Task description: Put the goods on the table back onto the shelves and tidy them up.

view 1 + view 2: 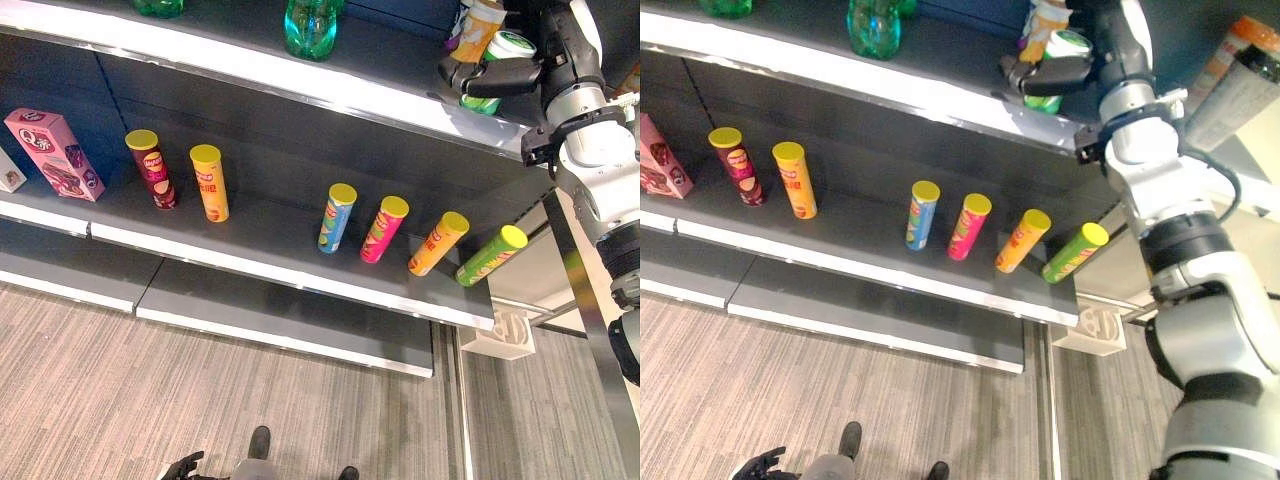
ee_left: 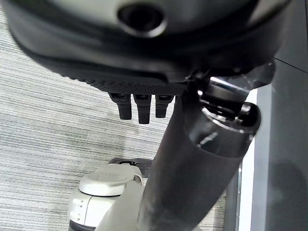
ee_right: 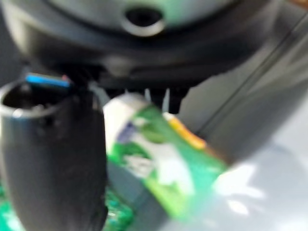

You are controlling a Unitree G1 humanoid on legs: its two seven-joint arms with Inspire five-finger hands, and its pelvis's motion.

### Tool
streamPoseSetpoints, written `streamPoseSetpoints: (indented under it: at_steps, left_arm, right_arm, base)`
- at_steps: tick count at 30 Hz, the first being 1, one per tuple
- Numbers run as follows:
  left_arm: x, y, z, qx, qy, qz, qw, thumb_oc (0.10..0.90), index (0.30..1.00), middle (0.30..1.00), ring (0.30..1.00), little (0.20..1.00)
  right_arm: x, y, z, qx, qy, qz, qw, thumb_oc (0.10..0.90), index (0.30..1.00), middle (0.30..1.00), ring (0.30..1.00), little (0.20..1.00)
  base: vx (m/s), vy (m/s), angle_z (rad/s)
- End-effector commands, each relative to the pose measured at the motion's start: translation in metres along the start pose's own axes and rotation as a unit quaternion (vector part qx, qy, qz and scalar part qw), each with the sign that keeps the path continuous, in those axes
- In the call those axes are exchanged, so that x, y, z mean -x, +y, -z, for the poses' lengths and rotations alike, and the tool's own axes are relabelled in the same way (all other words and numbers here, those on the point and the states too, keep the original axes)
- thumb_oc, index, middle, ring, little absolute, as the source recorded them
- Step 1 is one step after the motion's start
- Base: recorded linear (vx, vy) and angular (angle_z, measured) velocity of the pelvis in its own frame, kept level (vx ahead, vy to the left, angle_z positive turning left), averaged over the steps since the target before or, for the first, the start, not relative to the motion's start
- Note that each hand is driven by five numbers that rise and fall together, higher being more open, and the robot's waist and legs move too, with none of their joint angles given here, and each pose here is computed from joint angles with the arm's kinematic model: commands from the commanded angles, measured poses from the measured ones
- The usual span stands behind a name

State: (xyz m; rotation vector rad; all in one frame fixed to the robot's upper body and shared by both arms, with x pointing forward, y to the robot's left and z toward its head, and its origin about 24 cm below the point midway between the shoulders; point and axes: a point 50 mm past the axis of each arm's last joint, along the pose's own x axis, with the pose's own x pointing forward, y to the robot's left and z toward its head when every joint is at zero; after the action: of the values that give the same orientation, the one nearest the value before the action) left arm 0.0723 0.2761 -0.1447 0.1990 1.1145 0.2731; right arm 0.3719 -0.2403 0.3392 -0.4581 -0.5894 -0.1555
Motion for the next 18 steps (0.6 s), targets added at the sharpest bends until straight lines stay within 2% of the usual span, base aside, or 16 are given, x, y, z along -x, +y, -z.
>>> streamPoseSetpoints:
  at_steps: [1, 6, 11, 14, 18]
  left_arm:
    - [-0.003, 0.009, -0.011, -0.022, -0.015, -0.012, 1.000, 0.800, 0.900, 0.900, 0.900, 0.900]
    - [-0.003, 0.008, -0.009, -0.025, -0.011, -0.008, 1.000, 0.800, 0.900, 0.900, 0.900, 0.900]
    - [-0.003, 0.004, -0.008, -0.028, -0.008, -0.004, 1.000, 0.800, 0.900, 0.900, 0.900, 0.900]
    - [-0.001, -0.002, -0.002, -0.040, 0.001, 0.008, 0.999, 0.800, 0.900, 0.900, 0.900, 0.900]
    - [-0.001, -0.008, -0.005, -0.046, -0.006, 0.018, 0.999, 0.800, 0.900, 0.900, 0.900, 0.900]
  right_arm:
    - [-0.006, -0.052, -0.068, -0.019, -0.135, 0.095, 0.986, 0.800, 0.900, 0.900, 0.900, 0.900]
    - [-0.002, -0.051, -0.067, -0.029, -0.140, 0.091, 0.985, 0.800, 0.900, 0.900, 0.900, 0.900]
    - [0.019, -0.058, -0.082, -0.095, -0.209, 0.090, 0.969, 0.800, 0.900, 0.900, 0.900, 0.900]
    - [0.057, -0.069, -0.110, -0.130, -0.320, 0.099, 0.933, 0.800, 0.900, 0.900, 0.900, 0.900]
    - [0.082, -0.073, -0.120, -0.148, -0.375, 0.104, 0.909, 0.800, 0.900, 0.900, 0.900, 0.900]
  base:
    - [0.00, 0.000, 0.00]
    - [0.00, 0.000, 0.00]
    - [0.00, -0.004, -0.01]
    - [0.00, -0.047, -0.23]
    - [-0.02, -0.044, -0.28]
